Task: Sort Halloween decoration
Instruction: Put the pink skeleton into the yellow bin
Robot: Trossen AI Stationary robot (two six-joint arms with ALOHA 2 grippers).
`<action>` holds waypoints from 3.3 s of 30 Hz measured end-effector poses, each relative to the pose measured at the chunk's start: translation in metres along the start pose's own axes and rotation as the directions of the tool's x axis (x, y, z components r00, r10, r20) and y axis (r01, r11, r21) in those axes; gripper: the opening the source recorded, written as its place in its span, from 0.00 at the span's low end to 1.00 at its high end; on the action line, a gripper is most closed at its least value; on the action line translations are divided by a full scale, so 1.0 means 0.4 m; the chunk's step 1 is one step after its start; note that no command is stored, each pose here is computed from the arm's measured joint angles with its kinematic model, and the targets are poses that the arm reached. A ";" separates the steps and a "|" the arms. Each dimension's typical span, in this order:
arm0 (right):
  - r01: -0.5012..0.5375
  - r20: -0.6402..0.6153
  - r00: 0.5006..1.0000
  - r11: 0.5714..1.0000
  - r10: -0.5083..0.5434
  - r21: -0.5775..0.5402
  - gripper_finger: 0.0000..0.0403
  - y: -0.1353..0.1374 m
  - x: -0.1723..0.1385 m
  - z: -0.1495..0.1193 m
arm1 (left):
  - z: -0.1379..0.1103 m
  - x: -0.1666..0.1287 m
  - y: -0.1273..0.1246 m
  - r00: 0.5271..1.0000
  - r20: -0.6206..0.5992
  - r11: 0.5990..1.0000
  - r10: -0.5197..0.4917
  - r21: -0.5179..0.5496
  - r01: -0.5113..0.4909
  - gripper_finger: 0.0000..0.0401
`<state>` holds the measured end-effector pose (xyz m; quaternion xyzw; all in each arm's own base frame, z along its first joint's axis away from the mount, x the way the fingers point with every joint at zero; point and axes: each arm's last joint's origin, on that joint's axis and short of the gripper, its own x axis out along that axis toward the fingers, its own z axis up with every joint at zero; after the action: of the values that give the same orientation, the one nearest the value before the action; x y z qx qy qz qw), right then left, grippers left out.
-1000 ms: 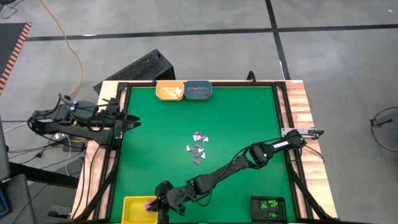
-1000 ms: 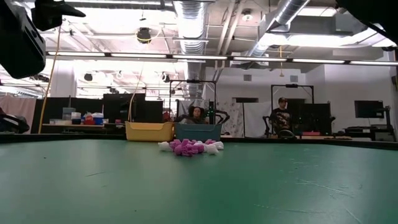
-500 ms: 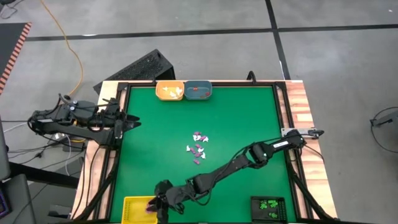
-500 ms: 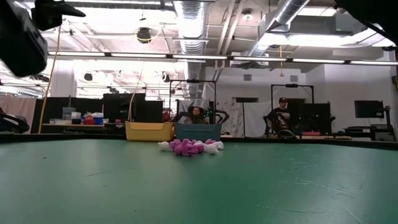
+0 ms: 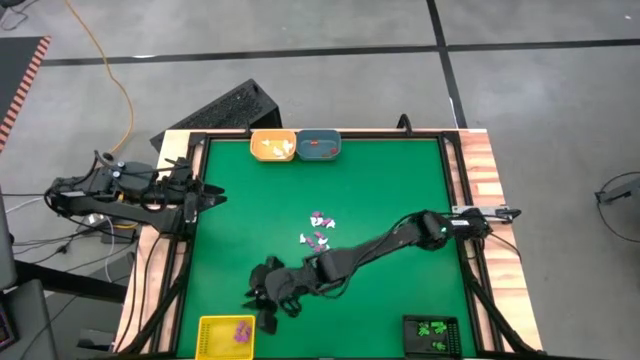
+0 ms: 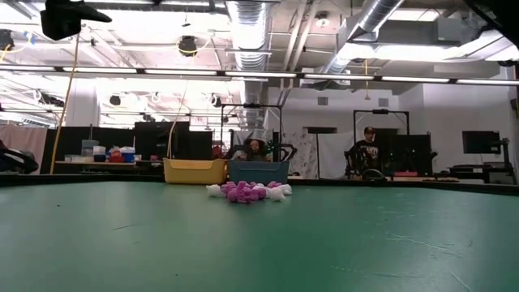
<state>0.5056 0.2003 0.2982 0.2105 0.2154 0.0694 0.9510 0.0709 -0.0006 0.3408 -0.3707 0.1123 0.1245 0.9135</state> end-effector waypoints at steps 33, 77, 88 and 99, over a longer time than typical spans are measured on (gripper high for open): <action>0.551 -0.276 0.721 0.767 -0.636 -0.328 0.30 -0.235 -0.795 0.276 | 0.010 0.000 -0.009 0.998 0.049 0.998 -0.030 0.054 0.027 0.58; 0.043 -0.136 0.983 0.873 -0.124 -0.486 0.30 -0.722 -0.442 -0.169 | 0.043 -0.008 0.004 0.873 0.410 0.963 0.265 -0.059 -0.264 0.58; 0.065 -0.124 0.982 0.868 -0.145 -0.493 0.30 -0.773 -0.357 -0.231 | 0.044 -0.009 0.006 0.859 0.427 0.957 0.284 -0.070 -0.281 0.58; 0.085 -0.130 0.977 0.865 -0.170 -0.494 0.30 -0.799 -0.321 -0.268 | 0.045 -0.010 0.007 0.847 0.439 0.952 0.299 -0.076 -0.297 0.58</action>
<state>0.3564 -0.0768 0.1218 -0.0564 0.2844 0.0757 0.9540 0.0683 0.0134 0.3528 -0.3129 -0.0441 0.3464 0.8833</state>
